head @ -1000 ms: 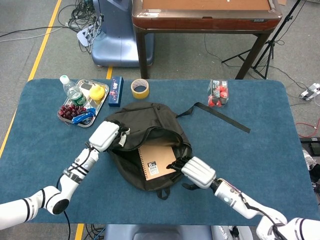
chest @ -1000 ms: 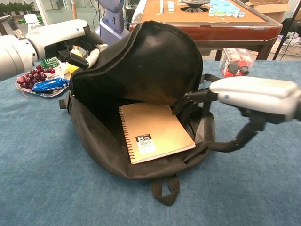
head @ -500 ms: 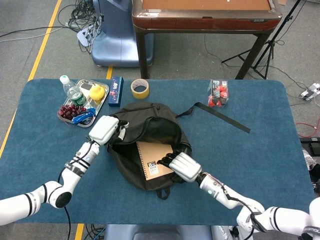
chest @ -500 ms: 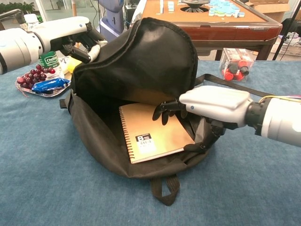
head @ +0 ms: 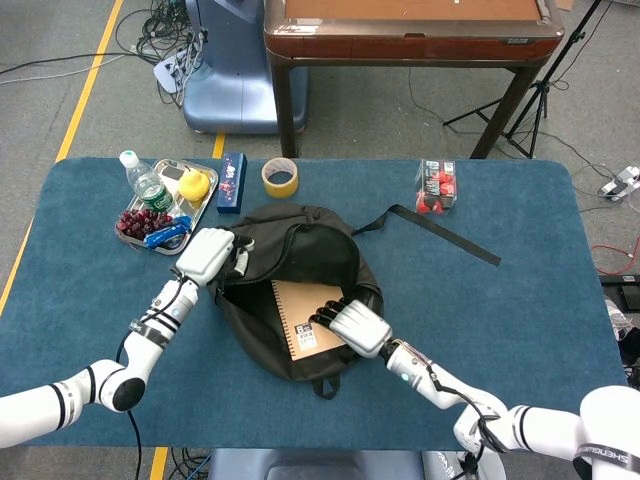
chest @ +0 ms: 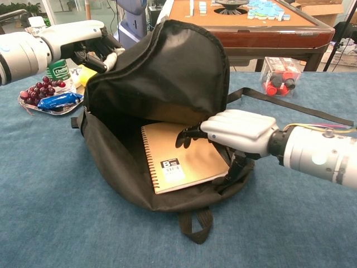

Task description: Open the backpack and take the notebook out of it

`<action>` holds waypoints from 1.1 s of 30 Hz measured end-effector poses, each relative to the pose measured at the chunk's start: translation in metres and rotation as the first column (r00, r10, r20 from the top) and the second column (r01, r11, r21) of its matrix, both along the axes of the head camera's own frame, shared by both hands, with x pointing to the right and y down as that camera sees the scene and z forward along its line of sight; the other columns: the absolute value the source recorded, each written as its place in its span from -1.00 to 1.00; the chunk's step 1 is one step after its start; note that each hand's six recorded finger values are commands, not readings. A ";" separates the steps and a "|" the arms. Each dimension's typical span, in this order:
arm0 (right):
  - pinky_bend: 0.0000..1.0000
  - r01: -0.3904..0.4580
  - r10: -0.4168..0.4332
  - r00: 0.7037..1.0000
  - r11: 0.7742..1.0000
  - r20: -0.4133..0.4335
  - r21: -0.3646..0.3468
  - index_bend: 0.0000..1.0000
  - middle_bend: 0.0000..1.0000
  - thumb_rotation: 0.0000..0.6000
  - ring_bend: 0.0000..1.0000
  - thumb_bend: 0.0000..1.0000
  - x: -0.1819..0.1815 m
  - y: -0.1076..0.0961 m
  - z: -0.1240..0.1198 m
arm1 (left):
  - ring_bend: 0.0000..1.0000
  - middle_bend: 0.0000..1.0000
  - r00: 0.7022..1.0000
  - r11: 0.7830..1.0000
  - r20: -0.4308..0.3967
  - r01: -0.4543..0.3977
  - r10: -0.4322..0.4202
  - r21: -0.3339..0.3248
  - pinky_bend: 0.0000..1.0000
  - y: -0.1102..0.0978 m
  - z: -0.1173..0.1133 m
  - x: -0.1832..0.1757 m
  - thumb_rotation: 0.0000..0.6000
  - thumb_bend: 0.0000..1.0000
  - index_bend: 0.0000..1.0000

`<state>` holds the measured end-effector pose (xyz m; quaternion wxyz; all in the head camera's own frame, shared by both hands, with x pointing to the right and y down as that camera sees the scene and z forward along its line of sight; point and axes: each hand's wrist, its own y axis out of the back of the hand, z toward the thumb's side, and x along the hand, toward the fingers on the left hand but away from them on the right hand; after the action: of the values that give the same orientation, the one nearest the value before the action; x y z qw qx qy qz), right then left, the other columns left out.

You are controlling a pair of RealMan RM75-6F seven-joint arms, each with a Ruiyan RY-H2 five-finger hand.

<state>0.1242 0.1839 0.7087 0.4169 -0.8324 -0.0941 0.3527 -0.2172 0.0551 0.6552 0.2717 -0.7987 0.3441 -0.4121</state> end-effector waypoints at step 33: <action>-0.40 0.088 -0.087 0.996 0.986 -0.013 0.144 -0.53 -0.55 1.00 -0.68 -0.50 -0.033 0.009 0.032 | 0.18 0.45 0.998 0.998 0.040 0.052 -0.050 -0.044 -0.35 -0.007 0.009 -0.016 1.00 0.12 0.38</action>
<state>0.0914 0.1932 0.7404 0.4914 -0.8022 -0.0811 0.3293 -0.2327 0.0485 0.6639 0.2495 -0.7875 0.3495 -0.4421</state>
